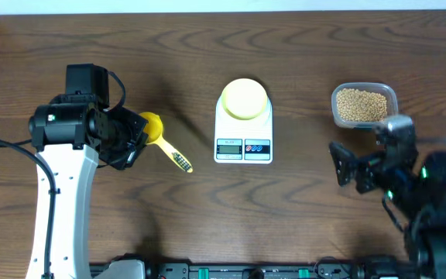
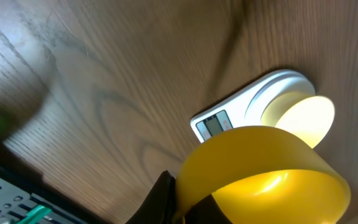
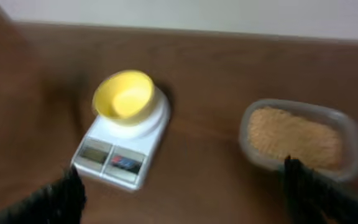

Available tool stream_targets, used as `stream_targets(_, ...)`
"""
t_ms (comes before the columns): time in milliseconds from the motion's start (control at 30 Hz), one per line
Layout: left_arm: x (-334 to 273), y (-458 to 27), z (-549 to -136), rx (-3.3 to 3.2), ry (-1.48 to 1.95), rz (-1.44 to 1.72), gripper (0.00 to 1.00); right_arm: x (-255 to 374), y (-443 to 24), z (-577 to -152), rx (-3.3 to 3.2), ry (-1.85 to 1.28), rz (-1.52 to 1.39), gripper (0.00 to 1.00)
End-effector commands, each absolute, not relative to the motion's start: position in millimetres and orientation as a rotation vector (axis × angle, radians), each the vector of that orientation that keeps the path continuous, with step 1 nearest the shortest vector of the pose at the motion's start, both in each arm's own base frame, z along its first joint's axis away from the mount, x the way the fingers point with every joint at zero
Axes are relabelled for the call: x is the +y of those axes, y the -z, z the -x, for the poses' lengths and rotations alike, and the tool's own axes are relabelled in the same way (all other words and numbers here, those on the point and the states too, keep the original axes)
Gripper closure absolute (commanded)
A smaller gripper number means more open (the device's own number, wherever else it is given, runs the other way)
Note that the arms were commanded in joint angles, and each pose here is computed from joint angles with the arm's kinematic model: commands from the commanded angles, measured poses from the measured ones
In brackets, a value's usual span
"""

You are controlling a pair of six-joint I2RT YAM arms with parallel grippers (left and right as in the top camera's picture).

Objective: Scoop item into bowl and weigh 50g on scale

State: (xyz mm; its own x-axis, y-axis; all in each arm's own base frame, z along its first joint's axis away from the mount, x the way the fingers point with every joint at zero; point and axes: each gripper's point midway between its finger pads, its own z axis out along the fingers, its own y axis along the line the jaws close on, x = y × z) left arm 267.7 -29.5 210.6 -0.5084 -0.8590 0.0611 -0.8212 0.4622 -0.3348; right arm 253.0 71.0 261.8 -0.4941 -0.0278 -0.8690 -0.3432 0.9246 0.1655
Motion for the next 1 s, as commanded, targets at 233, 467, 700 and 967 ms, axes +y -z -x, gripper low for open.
stream_targets(233,-29,-213,-268,2.402,0.523,1.824,0.93,145,-272,-289,2.098,-1.085,0.347,0.01)
stream_targets(467,-29,-213,-268,2.343,0.529,1.918,0.93,163,-263,-311,2.197,-1.46,0.032,0.01)
stream_targets(700,-26,-212,-269,2.289,0.509,1.984,0.93,191,-245,-320,2.286,-1.585,-0.098,0.02)
stream_targets(967,-31,-209,-269,2.183,0.514,2.147,0.92,240,-237,-318,2.35,-1.603,-0.203,0.07)
